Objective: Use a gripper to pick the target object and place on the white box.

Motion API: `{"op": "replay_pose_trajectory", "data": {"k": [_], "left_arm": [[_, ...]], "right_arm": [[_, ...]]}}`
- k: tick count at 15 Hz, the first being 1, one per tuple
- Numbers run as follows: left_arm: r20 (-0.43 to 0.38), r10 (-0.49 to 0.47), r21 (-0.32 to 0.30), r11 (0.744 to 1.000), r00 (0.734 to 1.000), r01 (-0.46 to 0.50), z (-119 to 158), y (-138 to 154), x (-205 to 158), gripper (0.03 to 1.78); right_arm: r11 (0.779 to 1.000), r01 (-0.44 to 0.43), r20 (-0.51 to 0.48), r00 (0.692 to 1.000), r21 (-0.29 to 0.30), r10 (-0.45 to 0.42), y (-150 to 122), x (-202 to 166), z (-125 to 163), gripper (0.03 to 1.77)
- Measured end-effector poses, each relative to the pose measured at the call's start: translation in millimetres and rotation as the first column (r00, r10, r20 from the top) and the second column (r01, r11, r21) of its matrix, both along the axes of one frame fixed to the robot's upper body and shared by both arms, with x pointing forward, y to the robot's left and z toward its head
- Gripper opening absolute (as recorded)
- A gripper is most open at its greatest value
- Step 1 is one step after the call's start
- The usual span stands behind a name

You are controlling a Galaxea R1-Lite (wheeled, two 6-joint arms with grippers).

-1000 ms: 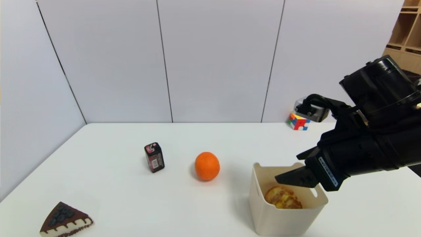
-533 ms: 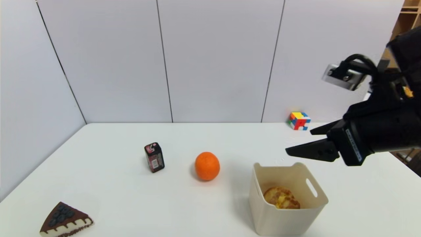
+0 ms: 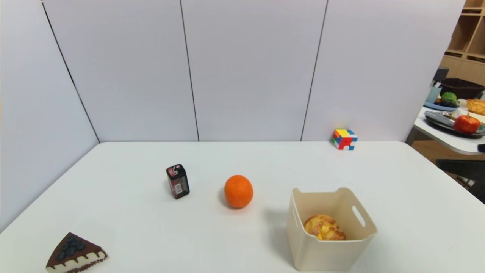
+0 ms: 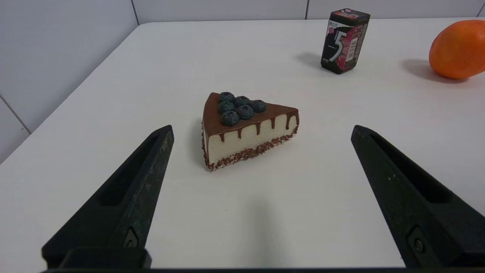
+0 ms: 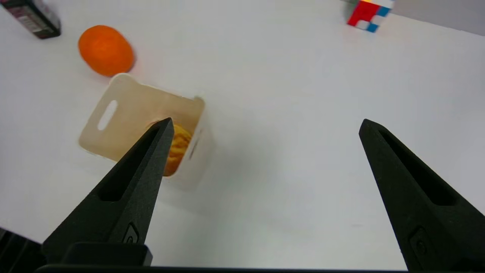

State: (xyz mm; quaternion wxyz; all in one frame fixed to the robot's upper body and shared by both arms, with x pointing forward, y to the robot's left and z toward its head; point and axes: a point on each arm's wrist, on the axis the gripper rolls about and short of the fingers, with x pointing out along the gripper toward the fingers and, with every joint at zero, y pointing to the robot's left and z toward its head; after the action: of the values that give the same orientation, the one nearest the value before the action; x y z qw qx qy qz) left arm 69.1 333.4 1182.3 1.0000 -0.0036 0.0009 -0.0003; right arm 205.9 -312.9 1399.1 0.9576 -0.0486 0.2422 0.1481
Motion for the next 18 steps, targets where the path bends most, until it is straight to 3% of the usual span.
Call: {"op": "replay_pose_trajectory", "data": {"k": [4, 9, 18], "left_arm": [[0.000, 0.000, 0.000, 1.000, 1.000, 0.000, 0, 0, 0, 1.69], [0.000, 0.000, 0.000, 1.000, 1.000, 0.000, 0, 0, 0, 1.69], [0.000, 0.000, 0.000, 1.000, 1.000, 0.000, 0, 0, 0, 1.69]], "right_arm": [[0.992, 0.128, 0.174, 0.977, 0.001, -0.126, -16, -49, -38, 1.69], [0.985, 0.169, 0.415, 0.895, 0.025, -0.164, -22, -102, -97, 1.69], [0.973, 0.231, 0.502, 0.839, 0.024, -0.211, -23, -134, -203, 1.69]]}}
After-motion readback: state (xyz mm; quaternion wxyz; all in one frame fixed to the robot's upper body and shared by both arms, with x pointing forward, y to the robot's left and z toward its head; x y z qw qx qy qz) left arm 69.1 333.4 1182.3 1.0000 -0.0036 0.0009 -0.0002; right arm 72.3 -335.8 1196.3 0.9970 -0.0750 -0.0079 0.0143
